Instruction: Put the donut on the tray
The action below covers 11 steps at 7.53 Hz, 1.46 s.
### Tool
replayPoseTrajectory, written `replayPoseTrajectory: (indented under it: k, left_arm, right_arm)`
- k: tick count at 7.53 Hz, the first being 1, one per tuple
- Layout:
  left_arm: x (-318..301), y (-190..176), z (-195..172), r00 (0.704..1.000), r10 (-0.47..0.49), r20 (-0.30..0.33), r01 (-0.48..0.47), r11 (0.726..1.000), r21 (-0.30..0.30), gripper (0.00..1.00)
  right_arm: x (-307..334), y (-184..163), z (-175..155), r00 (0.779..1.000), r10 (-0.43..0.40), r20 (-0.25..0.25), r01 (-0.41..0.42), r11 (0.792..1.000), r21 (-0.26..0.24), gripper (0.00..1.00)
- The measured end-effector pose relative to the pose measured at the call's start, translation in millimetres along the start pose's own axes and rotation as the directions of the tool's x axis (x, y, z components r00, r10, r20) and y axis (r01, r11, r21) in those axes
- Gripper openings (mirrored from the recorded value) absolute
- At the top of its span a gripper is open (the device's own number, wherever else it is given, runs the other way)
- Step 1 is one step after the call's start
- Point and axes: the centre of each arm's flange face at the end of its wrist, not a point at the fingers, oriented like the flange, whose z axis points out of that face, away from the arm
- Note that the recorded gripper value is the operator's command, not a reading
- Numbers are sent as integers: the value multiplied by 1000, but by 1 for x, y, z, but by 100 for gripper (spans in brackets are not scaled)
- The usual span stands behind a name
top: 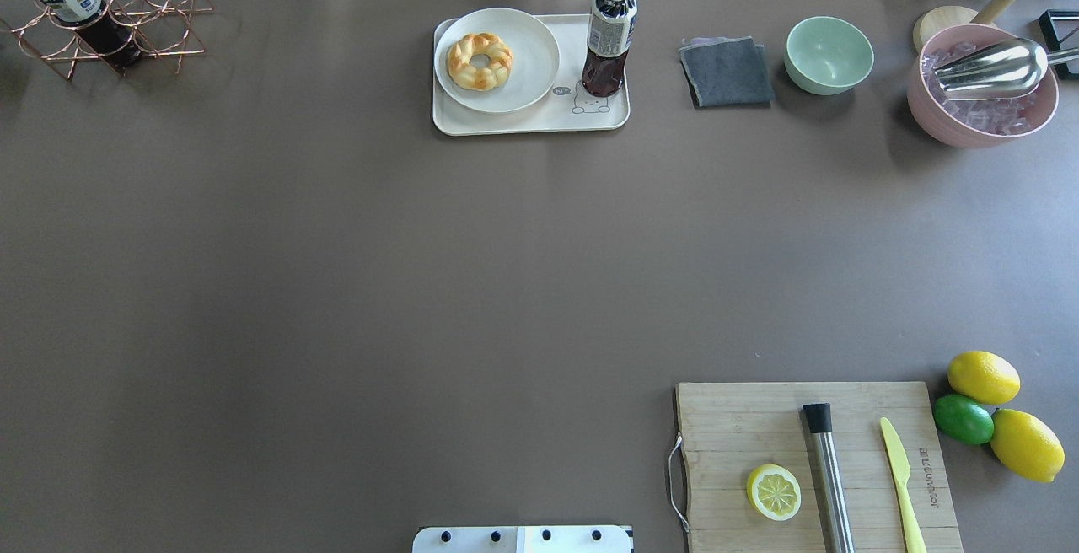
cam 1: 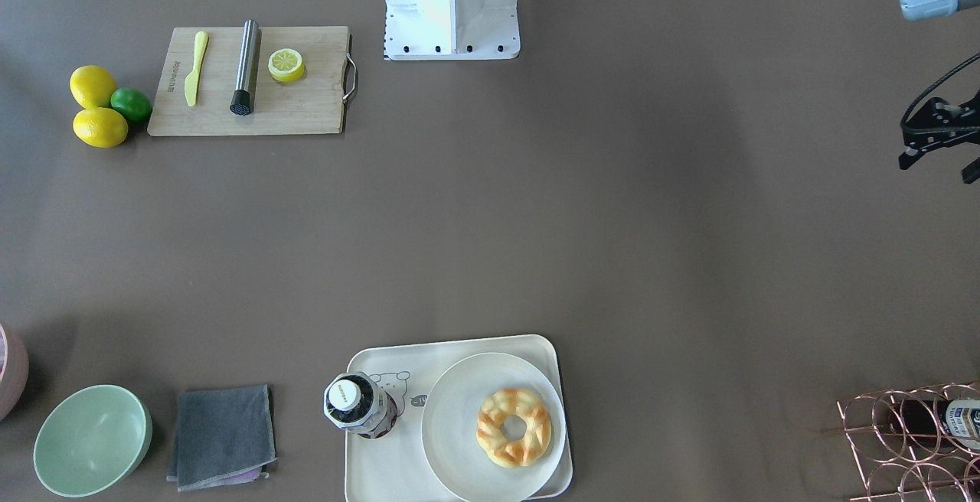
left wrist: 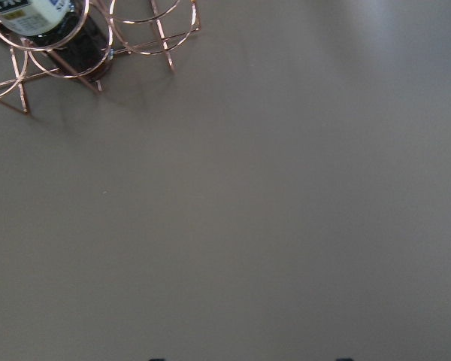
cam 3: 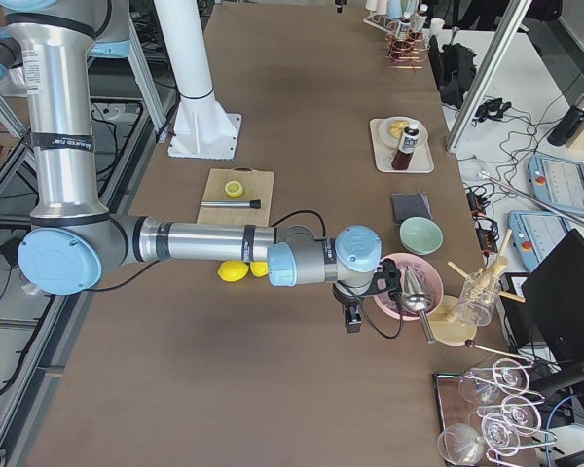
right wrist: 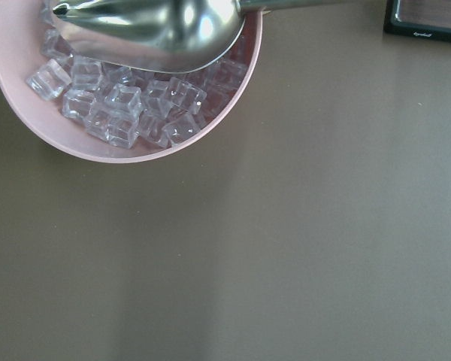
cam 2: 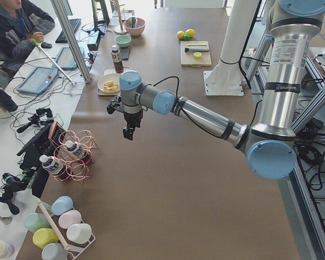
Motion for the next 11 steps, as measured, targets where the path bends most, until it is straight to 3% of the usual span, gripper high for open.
replayPoseTrajectory:
  k: [2, 5, 11]
  left_arm:
    - [-80, 56, 0, 995, 100, 30, -99, 995, -29, 96]
    - [-135, 118, -4, 994, 97, 45, -95, 994, -44, 97]
    - [-157, 151, 13, 999, 40, 35, -36, 996, -84, 97]
  right_arm:
    - [14, -2, -15, 999, -16, -50, 16, 1000, -6, 100]
    - [19, -3, -21, 995, -23, -95, 23, 1000, -8, 100]
    - [11, -9, -28, 994, -36, -99, 37, 999, 6, 100]
